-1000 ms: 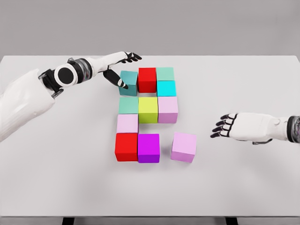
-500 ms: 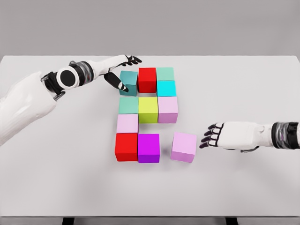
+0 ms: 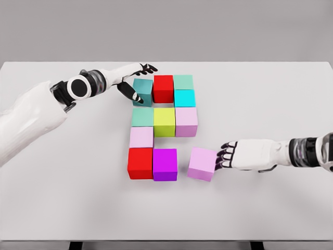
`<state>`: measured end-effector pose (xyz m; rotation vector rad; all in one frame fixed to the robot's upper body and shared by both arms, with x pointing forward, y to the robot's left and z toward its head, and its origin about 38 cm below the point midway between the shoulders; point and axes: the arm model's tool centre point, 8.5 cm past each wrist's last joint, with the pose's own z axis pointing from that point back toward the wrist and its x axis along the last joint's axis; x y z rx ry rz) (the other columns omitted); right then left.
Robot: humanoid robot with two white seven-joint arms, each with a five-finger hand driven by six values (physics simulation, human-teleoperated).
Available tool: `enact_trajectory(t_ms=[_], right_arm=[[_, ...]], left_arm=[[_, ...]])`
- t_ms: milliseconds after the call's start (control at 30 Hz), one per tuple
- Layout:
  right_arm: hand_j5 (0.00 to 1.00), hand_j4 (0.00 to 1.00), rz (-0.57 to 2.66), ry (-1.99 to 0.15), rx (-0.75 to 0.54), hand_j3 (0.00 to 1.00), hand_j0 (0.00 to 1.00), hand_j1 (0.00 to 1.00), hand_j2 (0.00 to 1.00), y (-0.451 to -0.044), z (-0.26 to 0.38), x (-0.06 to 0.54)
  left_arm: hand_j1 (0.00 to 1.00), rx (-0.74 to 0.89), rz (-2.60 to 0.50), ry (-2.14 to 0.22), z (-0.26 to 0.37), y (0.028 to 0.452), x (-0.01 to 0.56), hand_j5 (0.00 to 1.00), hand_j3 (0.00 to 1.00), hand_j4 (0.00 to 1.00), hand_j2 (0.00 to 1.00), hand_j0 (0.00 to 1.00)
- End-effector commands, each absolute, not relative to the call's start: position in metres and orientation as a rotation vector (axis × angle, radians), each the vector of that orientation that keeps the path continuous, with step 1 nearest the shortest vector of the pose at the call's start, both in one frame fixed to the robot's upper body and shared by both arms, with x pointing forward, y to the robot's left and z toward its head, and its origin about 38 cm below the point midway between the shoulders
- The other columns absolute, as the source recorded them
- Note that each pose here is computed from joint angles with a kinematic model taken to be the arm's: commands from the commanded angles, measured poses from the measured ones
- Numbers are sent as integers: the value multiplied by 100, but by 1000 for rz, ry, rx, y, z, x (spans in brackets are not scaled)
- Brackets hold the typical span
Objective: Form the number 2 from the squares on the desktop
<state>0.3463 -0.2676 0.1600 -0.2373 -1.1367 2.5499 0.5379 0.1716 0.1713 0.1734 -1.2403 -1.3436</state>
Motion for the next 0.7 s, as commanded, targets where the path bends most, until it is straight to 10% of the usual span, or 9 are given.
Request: enact_trajectory(t_ms=[0, 667], right_arm=[[100, 100, 2549, -1143, -217, 100, 100, 100, 100, -264, 157, 345], [100, 100, 2561, -1174, -246, 100, 100, 100, 100, -256, 168, 352]], left_arm=[[93, 180, -1337, -1234, 169, 173, 540, 93, 93, 93, 93, 93], [93, 178, -1331, -1219, 161, 160, 545, 93, 93, 93, 93, 93]])
